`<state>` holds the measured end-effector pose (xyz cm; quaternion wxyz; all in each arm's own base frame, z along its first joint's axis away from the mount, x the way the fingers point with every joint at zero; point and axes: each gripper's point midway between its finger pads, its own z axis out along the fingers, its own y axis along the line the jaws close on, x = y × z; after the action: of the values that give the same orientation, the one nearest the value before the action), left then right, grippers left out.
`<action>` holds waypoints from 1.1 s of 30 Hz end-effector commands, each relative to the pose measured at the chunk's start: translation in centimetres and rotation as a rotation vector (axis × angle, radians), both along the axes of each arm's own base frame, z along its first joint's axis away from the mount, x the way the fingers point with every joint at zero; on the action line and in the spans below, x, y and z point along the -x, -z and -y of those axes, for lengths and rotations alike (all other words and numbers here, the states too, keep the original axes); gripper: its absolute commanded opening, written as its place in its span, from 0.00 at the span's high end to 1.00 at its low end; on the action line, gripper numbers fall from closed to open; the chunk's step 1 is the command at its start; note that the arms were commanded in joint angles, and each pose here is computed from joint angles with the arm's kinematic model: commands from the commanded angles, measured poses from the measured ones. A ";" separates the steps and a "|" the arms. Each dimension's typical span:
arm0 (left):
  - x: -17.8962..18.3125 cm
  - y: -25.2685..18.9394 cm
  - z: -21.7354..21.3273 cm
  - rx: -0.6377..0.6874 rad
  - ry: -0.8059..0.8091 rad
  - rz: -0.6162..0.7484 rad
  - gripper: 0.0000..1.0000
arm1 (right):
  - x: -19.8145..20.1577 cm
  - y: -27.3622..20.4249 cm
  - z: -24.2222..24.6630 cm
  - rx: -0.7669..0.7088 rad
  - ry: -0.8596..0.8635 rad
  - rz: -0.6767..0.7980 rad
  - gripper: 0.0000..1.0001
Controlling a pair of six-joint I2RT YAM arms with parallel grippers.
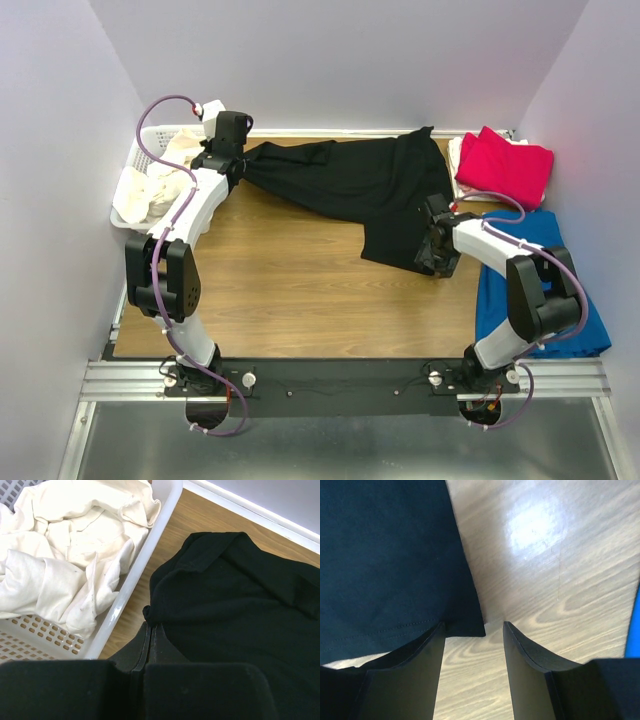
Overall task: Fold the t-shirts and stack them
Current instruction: Flatten out the tshirt
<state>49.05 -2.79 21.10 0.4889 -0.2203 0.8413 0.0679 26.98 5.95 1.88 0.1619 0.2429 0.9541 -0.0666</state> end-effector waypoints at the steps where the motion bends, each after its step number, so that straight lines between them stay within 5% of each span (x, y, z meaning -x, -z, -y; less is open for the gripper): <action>1: 0.3 -0.9 -0.9 -0.016 -0.018 0.019 1.00 | -1.6 0.3 0.4 0.044 0.010 0.016 0.43; 7: 0.5 -1.3 -1.4 -0.013 -0.026 0.027 1.00 | -1.6 1.1 -0.2 0.018 0.002 -0.005 0.66; 11: 0.6 -1.5 -1.7 -0.013 -0.029 0.032 1.00 | -2.0 0.9 -0.3 0.020 -0.005 -0.001 0.98; 19: 0.5 -2.7 -2.3 -0.012 -0.029 0.048 1.00 | -4.5 -2.5 -0.1 0.043 -0.021 0.081 0.99; 27: 0.1 -7.5 -1.1 0.030 0.040 0.139 1.00 | -11.1 -16.8 2.1 0.223 -0.087 0.395 0.99; 33: -0.2 -12.3 -0.1 0.042 0.109 0.226 1.00 | -15.5 -32.3 3.9 0.365 -0.051 0.716 0.99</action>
<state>49.58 -2.31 26.12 0.5194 -0.2085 0.8280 0.0338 41.62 5.31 23.71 0.4292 0.1979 0.8781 -0.0750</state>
